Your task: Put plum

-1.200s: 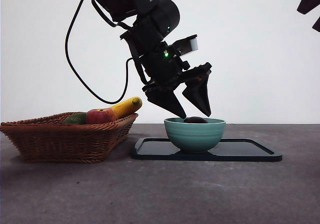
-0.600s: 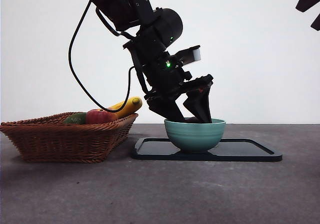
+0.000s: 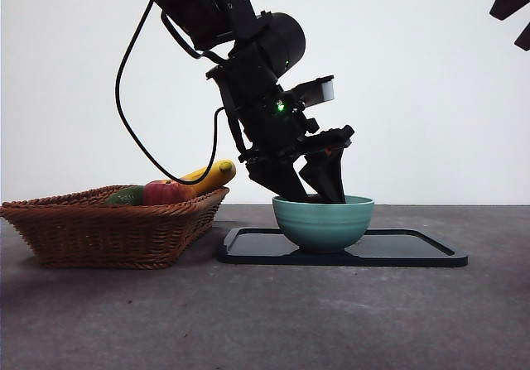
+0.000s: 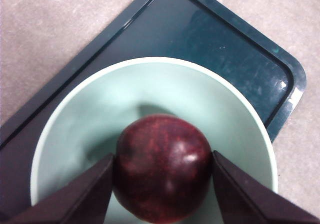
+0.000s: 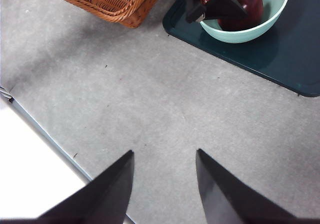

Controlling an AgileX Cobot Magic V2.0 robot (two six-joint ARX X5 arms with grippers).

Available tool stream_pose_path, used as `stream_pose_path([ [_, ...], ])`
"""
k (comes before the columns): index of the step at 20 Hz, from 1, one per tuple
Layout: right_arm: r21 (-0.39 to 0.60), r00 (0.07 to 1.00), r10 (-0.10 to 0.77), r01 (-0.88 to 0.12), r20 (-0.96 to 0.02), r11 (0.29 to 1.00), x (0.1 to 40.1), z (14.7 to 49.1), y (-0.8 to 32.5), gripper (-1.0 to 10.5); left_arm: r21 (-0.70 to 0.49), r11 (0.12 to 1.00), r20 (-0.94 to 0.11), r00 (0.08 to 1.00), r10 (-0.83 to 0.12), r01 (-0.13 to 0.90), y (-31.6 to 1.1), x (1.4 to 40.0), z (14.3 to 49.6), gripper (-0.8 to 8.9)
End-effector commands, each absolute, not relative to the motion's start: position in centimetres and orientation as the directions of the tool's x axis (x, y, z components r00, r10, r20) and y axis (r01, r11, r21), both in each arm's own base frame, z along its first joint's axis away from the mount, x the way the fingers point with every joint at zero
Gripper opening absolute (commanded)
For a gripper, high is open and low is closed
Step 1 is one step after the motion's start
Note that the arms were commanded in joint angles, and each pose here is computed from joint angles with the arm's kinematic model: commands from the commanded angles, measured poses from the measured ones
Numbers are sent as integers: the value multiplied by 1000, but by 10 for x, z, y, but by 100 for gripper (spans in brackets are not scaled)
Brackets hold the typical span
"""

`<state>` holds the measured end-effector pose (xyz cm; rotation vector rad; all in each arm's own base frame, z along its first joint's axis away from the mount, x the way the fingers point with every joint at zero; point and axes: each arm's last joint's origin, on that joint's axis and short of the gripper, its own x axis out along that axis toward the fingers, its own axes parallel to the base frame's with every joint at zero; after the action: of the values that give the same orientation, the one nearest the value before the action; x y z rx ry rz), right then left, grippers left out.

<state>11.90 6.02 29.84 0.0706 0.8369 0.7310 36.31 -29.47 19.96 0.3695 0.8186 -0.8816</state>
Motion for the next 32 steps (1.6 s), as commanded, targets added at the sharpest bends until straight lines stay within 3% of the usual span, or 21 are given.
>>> stream_pose_path([
  [1,338,440,621,-565,-649,753,120,299,62,198,-39,599,-750,373,-546,800,-303,366,201,235],
  [5,336,443,622,-566,-646,753,120,300,62,198,-18,598,-694,421,-585,801,-299,361,236,235],
  [11,334,449,624,-569,-640,751,121,300,62,198,4,624,-572,514,-640,781,-266,334,326,235],
  [16,334,449,624,-569,-639,751,121,300,62,198,-6,680,-465,600,-651,733,-209,290,406,236],
  [21,334,449,624,-569,-639,751,121,300,62,198,-26,741,-439,658,-611,671,-149,241,452,247],
  [26,332,449,625,-571,-639,751,121,300,62,198,-34,804,-477,697,-535,594,-103,209,451,247],
  [32,332,449,625,-572,-639,750,121,300,62,198,-47,868,-556,709,-434,494,-78,219,384,246],
])
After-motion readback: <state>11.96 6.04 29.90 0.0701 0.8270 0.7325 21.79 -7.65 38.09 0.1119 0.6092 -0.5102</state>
